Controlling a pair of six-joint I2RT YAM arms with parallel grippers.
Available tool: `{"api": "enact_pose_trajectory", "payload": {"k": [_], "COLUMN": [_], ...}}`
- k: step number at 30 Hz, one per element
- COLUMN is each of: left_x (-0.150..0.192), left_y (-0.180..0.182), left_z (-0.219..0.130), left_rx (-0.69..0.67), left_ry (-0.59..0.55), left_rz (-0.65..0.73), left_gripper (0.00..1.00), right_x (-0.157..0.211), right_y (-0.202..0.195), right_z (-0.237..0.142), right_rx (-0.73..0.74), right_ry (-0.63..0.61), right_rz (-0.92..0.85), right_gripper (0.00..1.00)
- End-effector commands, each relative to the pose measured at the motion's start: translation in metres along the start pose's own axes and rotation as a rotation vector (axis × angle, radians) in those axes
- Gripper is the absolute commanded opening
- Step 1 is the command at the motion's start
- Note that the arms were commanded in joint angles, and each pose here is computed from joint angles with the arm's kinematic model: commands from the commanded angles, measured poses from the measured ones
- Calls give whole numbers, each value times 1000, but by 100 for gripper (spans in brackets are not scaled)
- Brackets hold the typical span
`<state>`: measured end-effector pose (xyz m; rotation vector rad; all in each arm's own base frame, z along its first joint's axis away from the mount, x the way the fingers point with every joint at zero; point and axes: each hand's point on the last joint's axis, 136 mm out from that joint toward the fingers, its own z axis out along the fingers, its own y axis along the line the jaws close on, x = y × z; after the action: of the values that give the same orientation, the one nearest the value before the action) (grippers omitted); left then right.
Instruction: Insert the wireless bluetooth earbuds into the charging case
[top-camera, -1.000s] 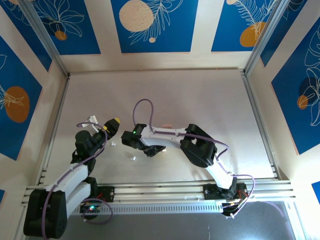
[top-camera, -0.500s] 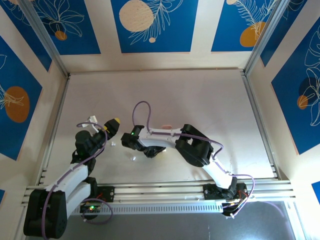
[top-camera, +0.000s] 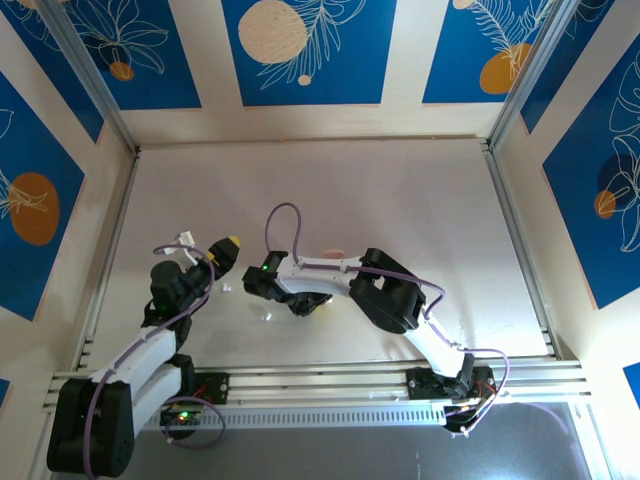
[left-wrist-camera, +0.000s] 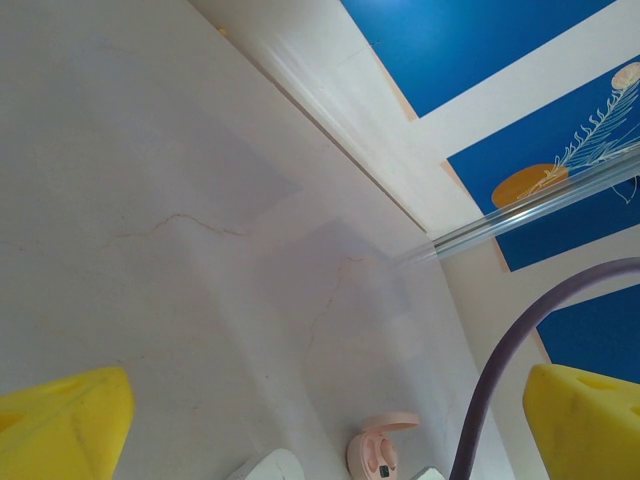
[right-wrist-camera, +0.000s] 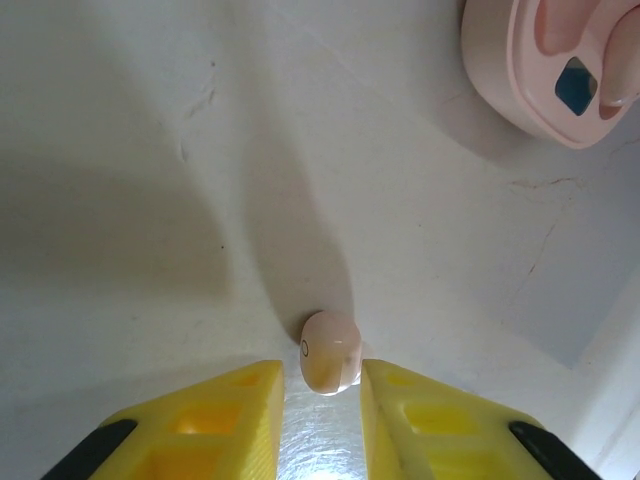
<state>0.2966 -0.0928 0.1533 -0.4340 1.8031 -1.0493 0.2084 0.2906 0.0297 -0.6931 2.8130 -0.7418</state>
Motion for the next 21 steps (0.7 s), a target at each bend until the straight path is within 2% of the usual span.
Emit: {"api": "enact_pose_trajectory", "payload": {"k": [1,21], "left_x": [-3,-4], "left_y": [-5,-6], "left_z": [-3,-3], "left_rx": [30,36], "left_ry": [-13,-14], "left_rz": [3,3], "left_gripper": [100,100], "right_x": [-2,-7], "right_y": [-4,-5], "right_z": [4,13], "right_rx": [29,24], "right_ry": [9,24], "right_rz": [15,18], "right_gripper": [26,25]}}
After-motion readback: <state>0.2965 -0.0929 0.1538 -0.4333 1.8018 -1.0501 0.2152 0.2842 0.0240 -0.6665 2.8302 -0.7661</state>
